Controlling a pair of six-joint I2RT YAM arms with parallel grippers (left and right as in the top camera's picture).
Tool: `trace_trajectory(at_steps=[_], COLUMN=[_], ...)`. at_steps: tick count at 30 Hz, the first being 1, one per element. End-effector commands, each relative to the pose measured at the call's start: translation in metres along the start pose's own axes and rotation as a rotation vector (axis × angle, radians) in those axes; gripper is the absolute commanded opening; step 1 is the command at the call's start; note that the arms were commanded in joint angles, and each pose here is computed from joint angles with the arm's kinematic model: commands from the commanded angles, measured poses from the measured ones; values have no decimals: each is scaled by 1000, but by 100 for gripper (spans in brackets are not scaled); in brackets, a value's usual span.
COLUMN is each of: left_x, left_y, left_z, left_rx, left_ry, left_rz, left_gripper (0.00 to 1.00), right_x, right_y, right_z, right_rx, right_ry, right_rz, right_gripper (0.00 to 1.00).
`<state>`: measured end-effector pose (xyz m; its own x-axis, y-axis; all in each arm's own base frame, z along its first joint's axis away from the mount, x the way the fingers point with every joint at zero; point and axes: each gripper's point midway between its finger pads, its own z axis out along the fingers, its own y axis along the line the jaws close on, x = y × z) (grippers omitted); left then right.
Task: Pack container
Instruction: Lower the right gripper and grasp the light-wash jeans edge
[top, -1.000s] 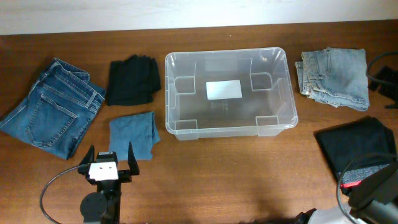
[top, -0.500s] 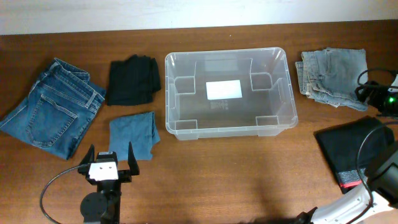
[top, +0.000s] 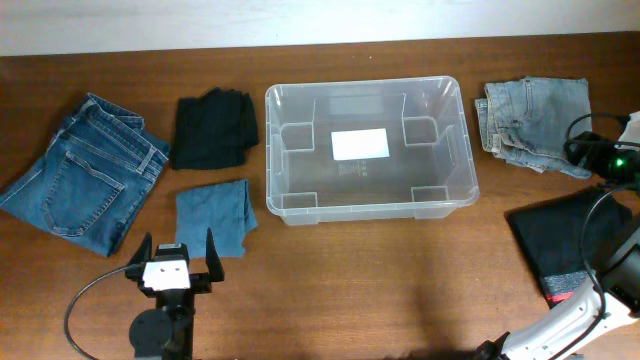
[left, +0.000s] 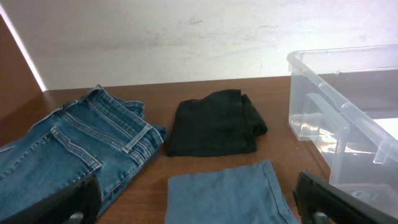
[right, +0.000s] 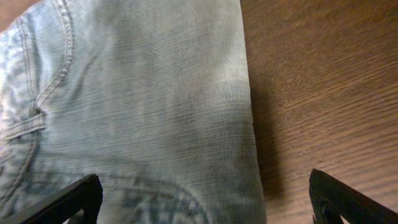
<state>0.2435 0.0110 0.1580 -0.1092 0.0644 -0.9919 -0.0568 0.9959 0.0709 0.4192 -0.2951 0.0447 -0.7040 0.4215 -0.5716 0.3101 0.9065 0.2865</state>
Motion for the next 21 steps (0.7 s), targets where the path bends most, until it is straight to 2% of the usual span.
trace_trajectory(at_steps=[1, 7, 14, 18, 19, 20, 21], left_x=[1, 1, 1, 1, 1, 1, 1], left_y=[2, 2, 2, 2, 2, 2, 2], left_z=[0, 0, 0, 0, 0, 0, 0], left_rx=[-14, -14, -14, -14, -14, -14, -14], left_ry=[-3, -3, -3, -3, -3, -3, -3], left_rz=[19, 19, 19, 19, 19, 19, 19], left_gripper=[99, 99, 99, 99, 99, 99, 99], right_x=[-6, -13, 12, 17, 19, 22, 24], right_y=[10, 7, 2, 4, 4, 4, 3], right_z=[6, 12, 33, 33, 33, 33, 32], right_rx=[-66, -61, -18, -20, -20, -17, -10], right_ry=[-27, -56, 27, 48, 56, 66, 74], right_rz=[5, 161, 234, 243, 247, 253, 256], right_gripper=[98, 98, 100, 97, 95, 88, 74])
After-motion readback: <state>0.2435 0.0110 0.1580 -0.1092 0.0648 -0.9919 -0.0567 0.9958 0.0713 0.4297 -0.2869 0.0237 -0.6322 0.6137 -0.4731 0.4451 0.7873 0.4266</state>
